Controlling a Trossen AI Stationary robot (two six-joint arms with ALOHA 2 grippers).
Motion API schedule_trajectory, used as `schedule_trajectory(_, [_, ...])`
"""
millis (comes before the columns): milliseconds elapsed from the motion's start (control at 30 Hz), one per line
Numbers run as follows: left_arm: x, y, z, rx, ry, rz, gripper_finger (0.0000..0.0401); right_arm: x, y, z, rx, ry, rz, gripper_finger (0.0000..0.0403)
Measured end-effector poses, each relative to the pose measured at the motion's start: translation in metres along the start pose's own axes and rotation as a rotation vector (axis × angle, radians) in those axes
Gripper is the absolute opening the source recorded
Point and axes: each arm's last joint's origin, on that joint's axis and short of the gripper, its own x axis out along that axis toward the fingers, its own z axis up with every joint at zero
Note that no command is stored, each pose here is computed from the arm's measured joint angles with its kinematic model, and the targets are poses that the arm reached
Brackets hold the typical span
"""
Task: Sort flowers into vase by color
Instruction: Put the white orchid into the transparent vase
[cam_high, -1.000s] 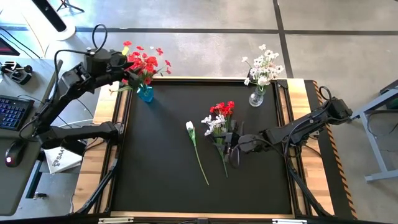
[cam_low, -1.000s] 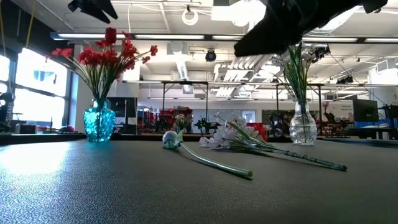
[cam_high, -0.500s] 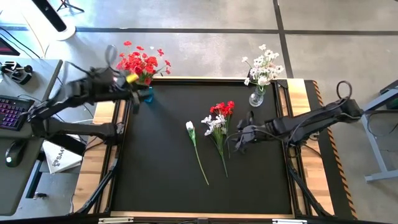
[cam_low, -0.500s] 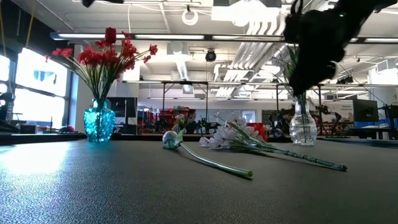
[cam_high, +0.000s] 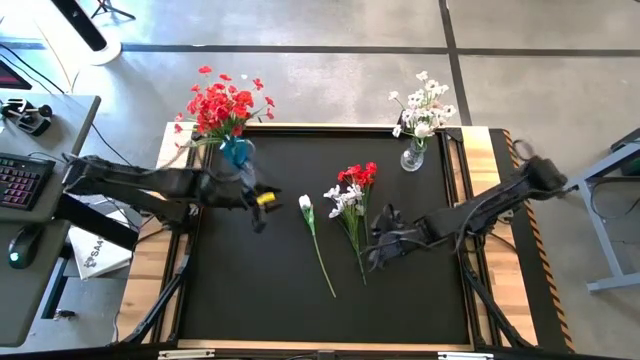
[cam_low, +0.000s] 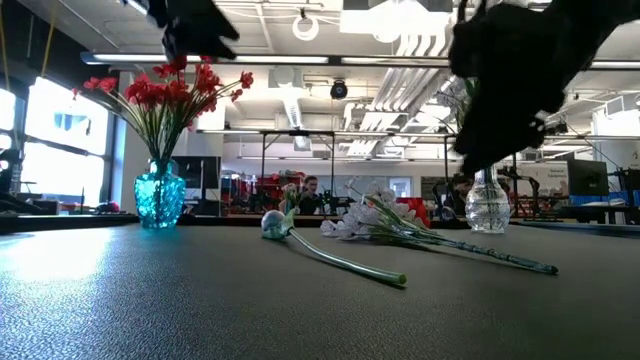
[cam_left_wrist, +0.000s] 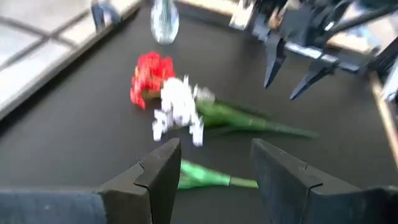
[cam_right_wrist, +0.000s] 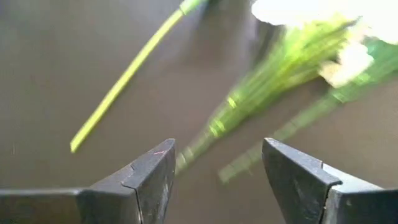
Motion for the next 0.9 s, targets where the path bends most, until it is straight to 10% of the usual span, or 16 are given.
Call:
schedule_trajectory(567, [0.066,-0.034,-0.074,-0.104,0.106,0.050,0.0181,0.093,-0.001,0.025,0.139,0.147,-0.297,0.0228])
schedule_trajectory(900, [0.076,-0.038,-0.078,-0.065,0.101,0.045,0.0181,0.096,-0.008,0.027,0.052,0.218,-0.280,0.0096])
